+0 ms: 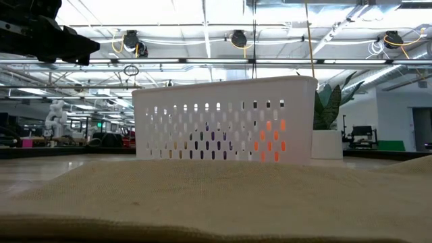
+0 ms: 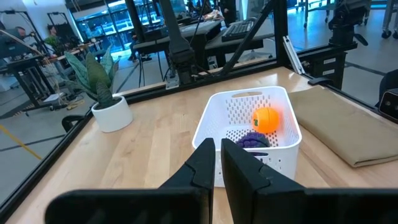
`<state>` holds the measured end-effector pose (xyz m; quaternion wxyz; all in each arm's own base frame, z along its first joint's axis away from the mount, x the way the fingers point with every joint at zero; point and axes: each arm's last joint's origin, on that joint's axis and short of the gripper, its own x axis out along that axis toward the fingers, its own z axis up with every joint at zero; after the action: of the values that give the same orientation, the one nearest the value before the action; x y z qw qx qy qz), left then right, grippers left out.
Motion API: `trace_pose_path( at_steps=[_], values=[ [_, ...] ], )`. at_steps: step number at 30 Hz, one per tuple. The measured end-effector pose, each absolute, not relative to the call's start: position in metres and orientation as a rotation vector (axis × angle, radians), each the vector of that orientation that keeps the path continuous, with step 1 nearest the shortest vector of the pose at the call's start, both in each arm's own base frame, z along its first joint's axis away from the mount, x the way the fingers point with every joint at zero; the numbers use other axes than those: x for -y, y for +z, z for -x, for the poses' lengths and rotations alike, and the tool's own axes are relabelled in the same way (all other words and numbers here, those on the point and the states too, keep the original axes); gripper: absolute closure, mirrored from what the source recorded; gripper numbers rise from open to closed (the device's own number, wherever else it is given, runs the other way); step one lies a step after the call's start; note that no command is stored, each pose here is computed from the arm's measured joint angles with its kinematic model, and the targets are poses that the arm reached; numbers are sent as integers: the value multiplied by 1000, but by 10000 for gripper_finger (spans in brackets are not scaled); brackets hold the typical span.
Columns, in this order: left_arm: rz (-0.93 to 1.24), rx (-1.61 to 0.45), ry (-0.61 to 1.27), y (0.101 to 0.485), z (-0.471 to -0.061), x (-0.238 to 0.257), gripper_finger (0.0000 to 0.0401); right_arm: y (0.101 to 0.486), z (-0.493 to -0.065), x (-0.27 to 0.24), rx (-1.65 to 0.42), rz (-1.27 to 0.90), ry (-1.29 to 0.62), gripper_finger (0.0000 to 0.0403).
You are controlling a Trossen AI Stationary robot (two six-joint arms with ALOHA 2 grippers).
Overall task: Pick and placing Produce into tupperware
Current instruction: Adjust the basket
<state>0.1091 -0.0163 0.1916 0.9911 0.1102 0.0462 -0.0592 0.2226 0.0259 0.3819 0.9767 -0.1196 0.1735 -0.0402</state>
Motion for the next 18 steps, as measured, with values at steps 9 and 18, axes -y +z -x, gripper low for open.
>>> trace_pose_path(
  at_steps=[9, 18],
  values=[
    [-238, -91, -119, 192, -109, 16, 370, 353, -185, 0, -218, 70, 141, 403],
    [-237, -92, -119, 192, -109, 16, 370, 337, -177, 10, -173, -37, 140, 403]
  ],
)
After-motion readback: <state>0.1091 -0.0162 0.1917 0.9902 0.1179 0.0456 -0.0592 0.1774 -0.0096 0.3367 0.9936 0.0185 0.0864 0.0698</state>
